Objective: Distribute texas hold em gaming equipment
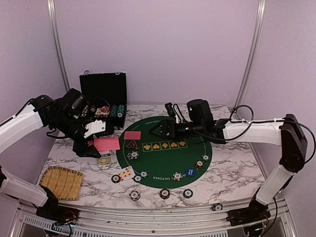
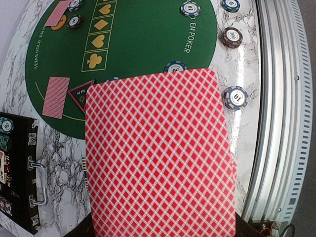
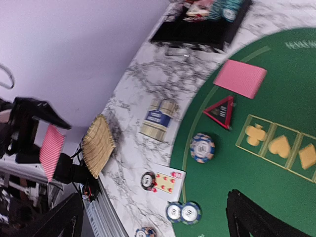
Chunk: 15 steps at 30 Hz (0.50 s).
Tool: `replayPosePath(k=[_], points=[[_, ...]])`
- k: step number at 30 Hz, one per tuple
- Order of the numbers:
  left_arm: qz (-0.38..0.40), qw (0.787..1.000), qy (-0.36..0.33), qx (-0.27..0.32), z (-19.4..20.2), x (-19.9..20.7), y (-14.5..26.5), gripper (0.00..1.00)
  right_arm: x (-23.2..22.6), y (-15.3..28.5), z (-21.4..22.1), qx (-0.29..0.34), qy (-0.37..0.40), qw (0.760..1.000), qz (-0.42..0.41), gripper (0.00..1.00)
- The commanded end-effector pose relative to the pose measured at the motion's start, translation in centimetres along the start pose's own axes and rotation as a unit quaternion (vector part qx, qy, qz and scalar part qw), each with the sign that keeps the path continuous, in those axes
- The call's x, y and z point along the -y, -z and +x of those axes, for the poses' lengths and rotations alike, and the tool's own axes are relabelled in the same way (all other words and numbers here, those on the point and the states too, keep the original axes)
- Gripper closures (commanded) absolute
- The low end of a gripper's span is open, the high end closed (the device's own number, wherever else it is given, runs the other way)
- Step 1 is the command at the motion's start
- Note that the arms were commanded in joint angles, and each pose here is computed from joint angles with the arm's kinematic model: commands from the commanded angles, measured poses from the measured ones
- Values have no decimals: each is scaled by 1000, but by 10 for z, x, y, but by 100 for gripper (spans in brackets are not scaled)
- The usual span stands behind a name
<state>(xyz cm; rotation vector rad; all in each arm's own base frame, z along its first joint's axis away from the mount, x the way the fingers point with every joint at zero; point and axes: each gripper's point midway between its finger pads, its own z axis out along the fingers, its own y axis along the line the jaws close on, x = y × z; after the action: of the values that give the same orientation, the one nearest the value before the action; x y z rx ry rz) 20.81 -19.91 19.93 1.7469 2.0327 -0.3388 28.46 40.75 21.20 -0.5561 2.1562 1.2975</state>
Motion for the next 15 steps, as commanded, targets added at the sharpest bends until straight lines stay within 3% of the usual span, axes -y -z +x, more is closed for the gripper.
replayPosePath(k=[1, 3, 5, 7, 9, 15], points=[[4, 1000, -7, 16, -5, 4, 8, 100, 40, 18, -19, 8, -87, 996, 1, 1], [3, 1000, -7, 16, -5, 4, 8, 100, 47, 24, -28, 9, -61, 997, 53, 1], [3, 1000, -8, 17, -5, 4, 9, 100, 41, 34, -42, 31, -56, 997, 42, 1], [2, 1000, -10, 19, -6, 4, 9, 100, 36, 35, -45, 39, -94, 995, -6, 1], [4, 1000, -11, 18, -5, 5, 8, 100, 16, 21, -37, 4, -123, 989, -80, 1], [8, 1000, -8, 15, -5, 5, 5, 100, -57, -14, -22, -32, -109, 979, -171, 4]])
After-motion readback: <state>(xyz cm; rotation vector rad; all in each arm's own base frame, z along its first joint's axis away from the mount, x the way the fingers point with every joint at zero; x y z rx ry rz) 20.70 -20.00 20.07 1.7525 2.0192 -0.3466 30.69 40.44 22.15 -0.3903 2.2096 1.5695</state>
